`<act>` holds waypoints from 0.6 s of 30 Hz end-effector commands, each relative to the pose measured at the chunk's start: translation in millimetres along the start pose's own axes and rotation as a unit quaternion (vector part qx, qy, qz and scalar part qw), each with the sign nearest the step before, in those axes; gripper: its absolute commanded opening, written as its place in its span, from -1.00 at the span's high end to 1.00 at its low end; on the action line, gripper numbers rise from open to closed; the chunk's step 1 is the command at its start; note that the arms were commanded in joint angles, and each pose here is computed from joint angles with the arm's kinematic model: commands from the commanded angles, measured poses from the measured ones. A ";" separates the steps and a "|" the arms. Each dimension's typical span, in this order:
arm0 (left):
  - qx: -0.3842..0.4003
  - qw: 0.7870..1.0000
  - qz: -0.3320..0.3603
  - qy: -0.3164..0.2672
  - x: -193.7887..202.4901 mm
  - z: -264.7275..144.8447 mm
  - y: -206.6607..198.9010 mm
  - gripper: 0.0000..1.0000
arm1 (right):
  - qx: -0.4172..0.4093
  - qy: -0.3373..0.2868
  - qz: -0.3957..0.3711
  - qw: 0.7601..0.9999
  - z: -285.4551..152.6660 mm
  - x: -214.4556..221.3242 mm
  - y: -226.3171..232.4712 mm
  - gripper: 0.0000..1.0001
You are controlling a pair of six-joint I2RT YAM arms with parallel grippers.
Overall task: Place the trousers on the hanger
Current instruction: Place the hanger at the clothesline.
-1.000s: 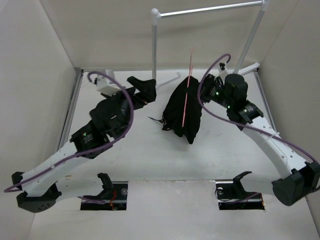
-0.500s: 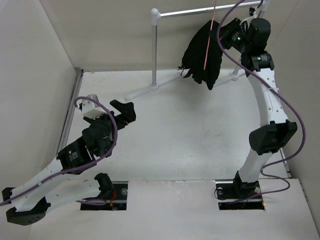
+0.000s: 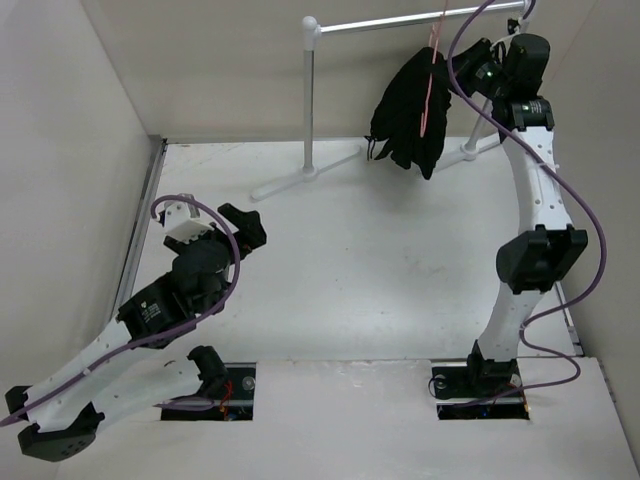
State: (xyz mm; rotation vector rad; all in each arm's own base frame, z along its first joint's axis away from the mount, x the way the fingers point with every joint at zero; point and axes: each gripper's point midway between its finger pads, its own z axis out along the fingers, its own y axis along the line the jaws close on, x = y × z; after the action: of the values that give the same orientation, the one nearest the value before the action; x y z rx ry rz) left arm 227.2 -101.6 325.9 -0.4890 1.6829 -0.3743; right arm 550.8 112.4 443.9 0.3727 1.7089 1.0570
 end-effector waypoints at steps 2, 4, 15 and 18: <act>-0.006 1.000 -0.010 0.007 5.3 6.2 3.0 -1.00 | 0.002 -0.035 -0.015 0.999 -11.4 -8.5 -5.8 0.85; -0.011 1.000 -0.012 0.011 8.7 9.0 6.1 -1.00 | 0.009 -0.036 -0.009 0.999 -13.3 -1.6 -15.1 0.84; -0.029 0.999 -0.015 0.032 21.7 19.5 15.8 -1.00 | 0.025 -0.043 -0.007 0.999 -29.5 7.6 -26.5 -0.22; -0.042 0.998 -0.008 0.042 26.2 22.9 21.6 -1.00 | 0.024 -0.057 -0.012 0.998 -42.5 0.2 -16.1 -0.69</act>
State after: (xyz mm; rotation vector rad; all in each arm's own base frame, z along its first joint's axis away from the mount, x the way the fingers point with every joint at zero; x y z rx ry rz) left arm 242.2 -96.6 298.1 -0.5434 1.7538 -0.3521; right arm 536.9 91.3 382.7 0.4965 1.7597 0.9852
